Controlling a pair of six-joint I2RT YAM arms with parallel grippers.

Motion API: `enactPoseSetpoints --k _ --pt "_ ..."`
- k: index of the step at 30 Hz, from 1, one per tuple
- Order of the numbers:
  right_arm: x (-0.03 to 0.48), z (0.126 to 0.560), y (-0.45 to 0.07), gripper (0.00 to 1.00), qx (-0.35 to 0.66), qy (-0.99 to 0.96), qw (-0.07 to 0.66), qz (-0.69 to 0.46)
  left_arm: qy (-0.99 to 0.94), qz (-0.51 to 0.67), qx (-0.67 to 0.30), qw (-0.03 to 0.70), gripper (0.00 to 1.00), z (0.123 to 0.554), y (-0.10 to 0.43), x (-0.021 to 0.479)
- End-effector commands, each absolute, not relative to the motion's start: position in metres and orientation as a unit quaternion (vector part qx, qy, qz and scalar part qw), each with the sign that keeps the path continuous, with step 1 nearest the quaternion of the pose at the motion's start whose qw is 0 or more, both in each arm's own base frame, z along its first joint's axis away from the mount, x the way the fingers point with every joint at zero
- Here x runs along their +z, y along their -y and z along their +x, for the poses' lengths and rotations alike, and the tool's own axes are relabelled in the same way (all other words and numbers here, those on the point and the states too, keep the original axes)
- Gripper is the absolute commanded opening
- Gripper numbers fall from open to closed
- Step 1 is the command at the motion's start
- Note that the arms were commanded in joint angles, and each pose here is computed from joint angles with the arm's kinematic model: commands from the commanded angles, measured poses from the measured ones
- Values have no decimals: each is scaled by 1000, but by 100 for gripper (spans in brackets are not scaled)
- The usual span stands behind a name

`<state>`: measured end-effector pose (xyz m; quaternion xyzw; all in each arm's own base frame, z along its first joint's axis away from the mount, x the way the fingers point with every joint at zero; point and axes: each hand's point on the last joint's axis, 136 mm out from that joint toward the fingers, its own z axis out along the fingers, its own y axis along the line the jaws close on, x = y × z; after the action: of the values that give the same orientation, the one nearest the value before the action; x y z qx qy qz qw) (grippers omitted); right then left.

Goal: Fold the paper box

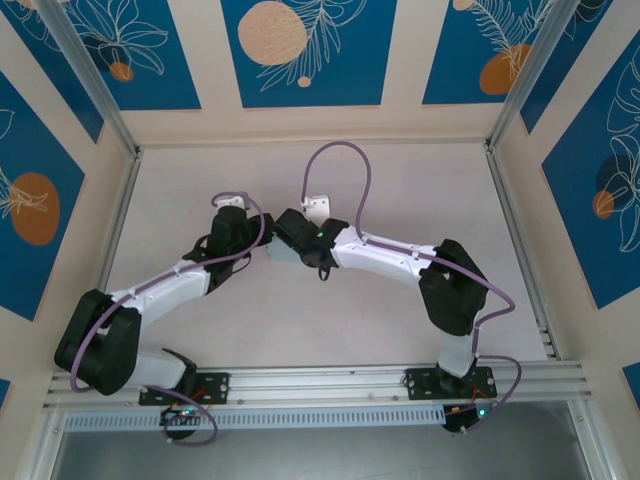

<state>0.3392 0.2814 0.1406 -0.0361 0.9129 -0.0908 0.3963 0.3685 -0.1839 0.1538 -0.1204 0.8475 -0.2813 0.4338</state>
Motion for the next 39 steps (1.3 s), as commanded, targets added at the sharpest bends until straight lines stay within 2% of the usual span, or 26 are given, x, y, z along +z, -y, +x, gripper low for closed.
enactPoseSetpoints --k 1,21,39 --pt "109 324 -283 0 -107 -930 348 -60 -869 -134 -256 403 25 358 174 124" --pt "110 320 -280 0 -112 -929 347 -55 -887 -113 -195 402 29 356 160 108" --pt "106 318 -279 0 -116 -930 344 -52 -908 -124 -153 370 33 341 145 71"
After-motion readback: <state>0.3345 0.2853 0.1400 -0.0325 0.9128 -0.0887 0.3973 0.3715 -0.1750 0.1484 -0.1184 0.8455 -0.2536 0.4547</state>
